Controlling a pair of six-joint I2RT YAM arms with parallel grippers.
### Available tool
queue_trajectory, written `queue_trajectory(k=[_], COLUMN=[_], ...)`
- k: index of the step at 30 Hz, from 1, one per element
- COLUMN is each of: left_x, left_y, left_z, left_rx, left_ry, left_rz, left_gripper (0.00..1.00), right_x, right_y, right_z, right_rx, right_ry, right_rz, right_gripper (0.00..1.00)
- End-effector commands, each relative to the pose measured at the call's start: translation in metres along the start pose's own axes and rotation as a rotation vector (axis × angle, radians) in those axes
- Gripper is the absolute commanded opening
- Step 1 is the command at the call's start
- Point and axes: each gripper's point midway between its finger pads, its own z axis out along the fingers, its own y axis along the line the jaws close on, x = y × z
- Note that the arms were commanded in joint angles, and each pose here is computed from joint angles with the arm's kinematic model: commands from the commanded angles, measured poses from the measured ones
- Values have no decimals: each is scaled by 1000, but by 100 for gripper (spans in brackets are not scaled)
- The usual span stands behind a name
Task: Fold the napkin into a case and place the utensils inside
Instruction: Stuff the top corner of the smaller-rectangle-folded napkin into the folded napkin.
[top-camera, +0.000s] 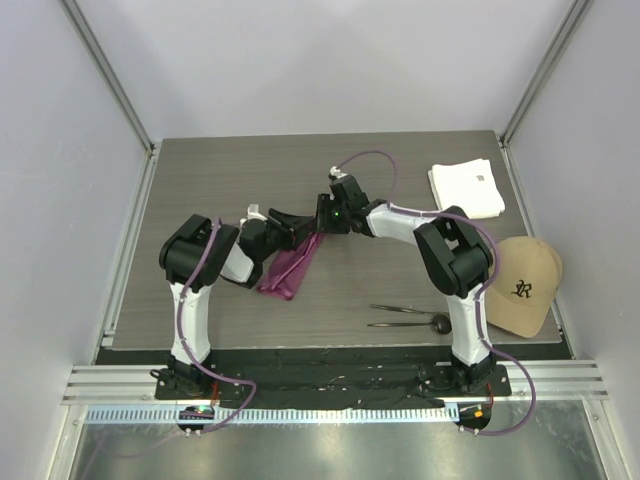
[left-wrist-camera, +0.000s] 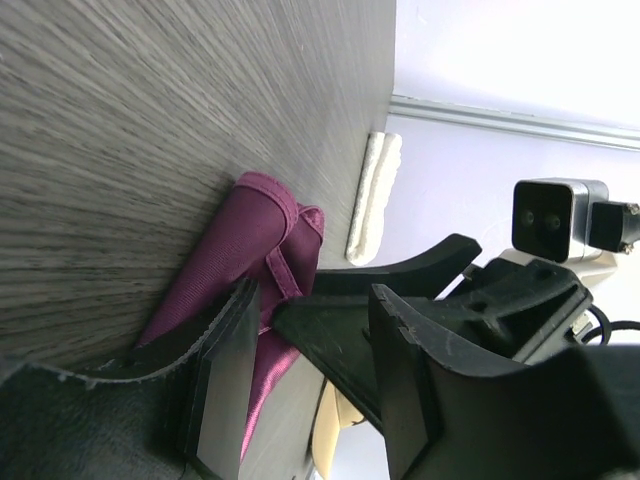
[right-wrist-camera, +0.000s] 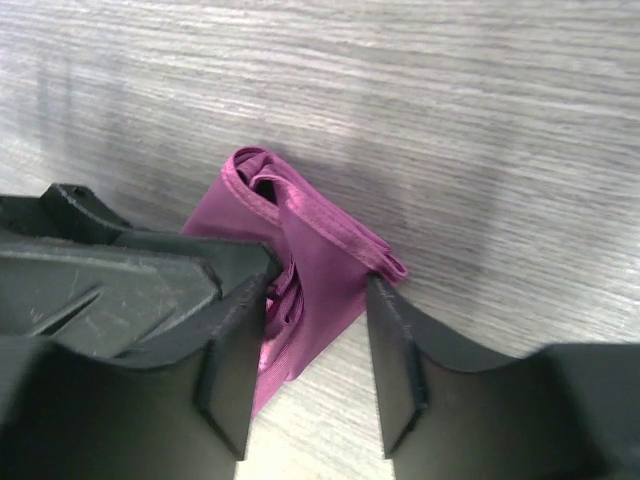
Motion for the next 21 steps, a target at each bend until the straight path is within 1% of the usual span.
queue_trajectory(k=[1,2,5,7,8,10,13,15,16,17,18,19,20,21], left_x=[12,12,11,9,9,8,3,-1,-5,-5,-6,-5,-6,-10], left_y=[-6,-9,-17,-35,-34,-54,-67,-67,-66,-73,-74,-56,-44,-53], left_z=[-3,-3,-4,-4,-4,-3,-6,-9,-10,-13,-15,-18,-21,-15], left_rx=[19,26,28,51,26,57,54,28,17,22,9,-84,-154,-176], left_ry=[48,50,64,75,84,93,98,101,99,102,104,122,140,154], left_rz=[22,24,47,85,87,125,179,206,240,257,279,284,374,428], left_gripper=[52,52,52,51,51,45,43,41,38,33,26,25,24,17], right_x=[1,2,2,3,4,7,8,8,7,8,8,8,8,8], right_y=[-18,-18,-21,-21,-21,-21,-22,-20,-20,-19,-19,-17,-17,-16], right_z=[14,14,13,14,15,18,18,18,18,18,18,18,18,18], right_rx=[88,89,95,93,94,87,89,81,77,73,71,66,63,58], right_ry=[-25,-22,-19,-18,-13,-2,4,6,6,9,12,14,13,16], right_rz=[-7,-13,-18,-26,-28,-29,-29,-35,-41,-44,-47,-53,-55,-55], right_gripper=[47,45,43,42,41,40,40,40,40,40,40,40,40,40])
